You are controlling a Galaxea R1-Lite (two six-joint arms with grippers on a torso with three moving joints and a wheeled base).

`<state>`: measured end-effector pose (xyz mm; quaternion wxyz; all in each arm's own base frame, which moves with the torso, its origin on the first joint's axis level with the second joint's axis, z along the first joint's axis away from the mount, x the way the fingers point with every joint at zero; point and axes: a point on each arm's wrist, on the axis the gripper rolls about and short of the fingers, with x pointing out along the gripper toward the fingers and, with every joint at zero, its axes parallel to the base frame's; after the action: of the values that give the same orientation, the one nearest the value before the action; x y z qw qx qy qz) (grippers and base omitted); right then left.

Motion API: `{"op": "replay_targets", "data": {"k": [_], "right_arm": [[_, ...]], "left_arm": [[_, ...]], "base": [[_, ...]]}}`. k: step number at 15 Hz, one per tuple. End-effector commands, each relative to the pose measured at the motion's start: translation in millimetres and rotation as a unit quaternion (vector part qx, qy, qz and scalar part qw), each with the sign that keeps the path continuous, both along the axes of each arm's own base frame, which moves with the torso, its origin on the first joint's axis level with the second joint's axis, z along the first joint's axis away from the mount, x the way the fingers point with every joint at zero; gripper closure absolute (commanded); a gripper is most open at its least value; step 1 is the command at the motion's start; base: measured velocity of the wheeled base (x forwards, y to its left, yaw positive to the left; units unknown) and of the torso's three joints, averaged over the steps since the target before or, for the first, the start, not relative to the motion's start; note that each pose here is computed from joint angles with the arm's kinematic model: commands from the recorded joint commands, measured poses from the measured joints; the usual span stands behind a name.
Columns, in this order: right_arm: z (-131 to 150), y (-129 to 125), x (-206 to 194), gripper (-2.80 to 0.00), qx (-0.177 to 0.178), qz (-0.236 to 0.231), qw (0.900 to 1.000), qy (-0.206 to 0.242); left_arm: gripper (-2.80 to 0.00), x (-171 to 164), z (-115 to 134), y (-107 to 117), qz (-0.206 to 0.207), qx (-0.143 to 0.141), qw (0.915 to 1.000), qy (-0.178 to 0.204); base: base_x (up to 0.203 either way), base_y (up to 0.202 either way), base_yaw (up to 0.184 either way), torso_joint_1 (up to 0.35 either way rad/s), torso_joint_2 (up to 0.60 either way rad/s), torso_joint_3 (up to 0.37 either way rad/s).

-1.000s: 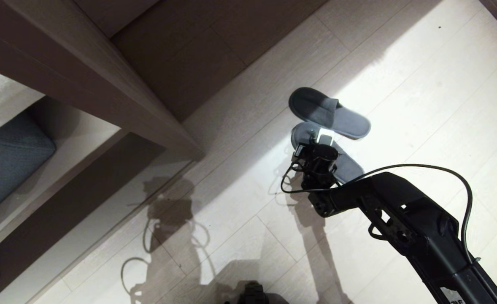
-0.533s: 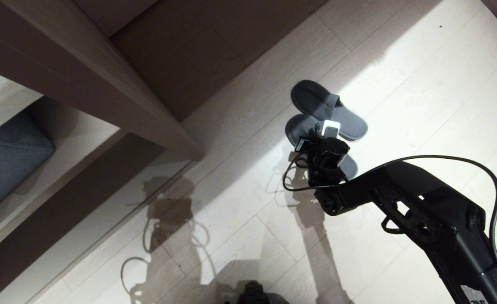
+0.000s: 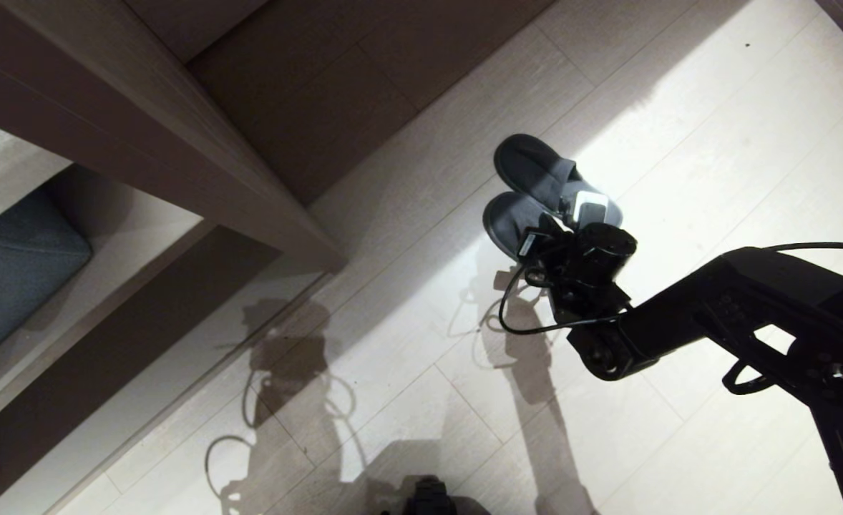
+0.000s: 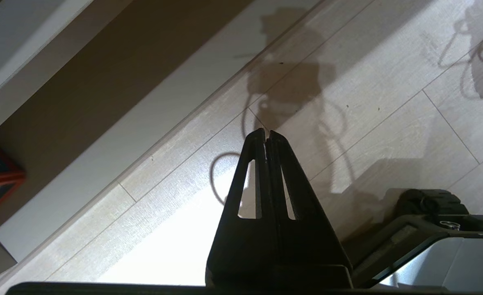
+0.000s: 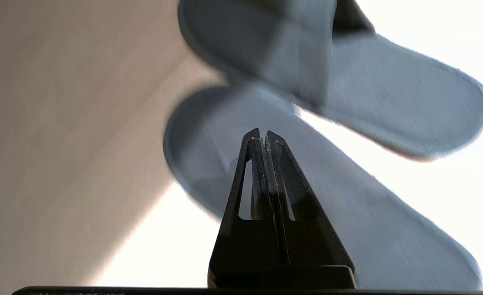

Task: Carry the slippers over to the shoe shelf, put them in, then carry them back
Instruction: Place the slippers on the floor

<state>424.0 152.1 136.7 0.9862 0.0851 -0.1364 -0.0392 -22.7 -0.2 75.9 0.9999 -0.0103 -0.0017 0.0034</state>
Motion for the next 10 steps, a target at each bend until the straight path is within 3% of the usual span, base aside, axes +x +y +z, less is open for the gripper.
{"op": "replay_targets", "data": {"k": [1,6,10], "right_arm": [[-6,-10,-29,0.00,-0.012,0.000,0.999,0.034],[-58,-31,-101,0.00,-0.033,0.019,0.988,0.148],[-104,-56,-140,0.00,-0.039,-0.007,0.966,0.257]], "left_arm": [[0.00,0,0,0,0.000,0.000,1.0000,0.000],[0.00,0,0,0,0.000,0.000,1.0000,0.000],[0.00,0,0,0,0.000,0.000,1.0000,0.000]], "base": [[0.000,0.000,0.000,0.000,0.00,0.000],[0.000,0.000,0.000,0.000,0.00,0.000],[0.000,0.000,0.000,0.000,0.00,0.000]]}}
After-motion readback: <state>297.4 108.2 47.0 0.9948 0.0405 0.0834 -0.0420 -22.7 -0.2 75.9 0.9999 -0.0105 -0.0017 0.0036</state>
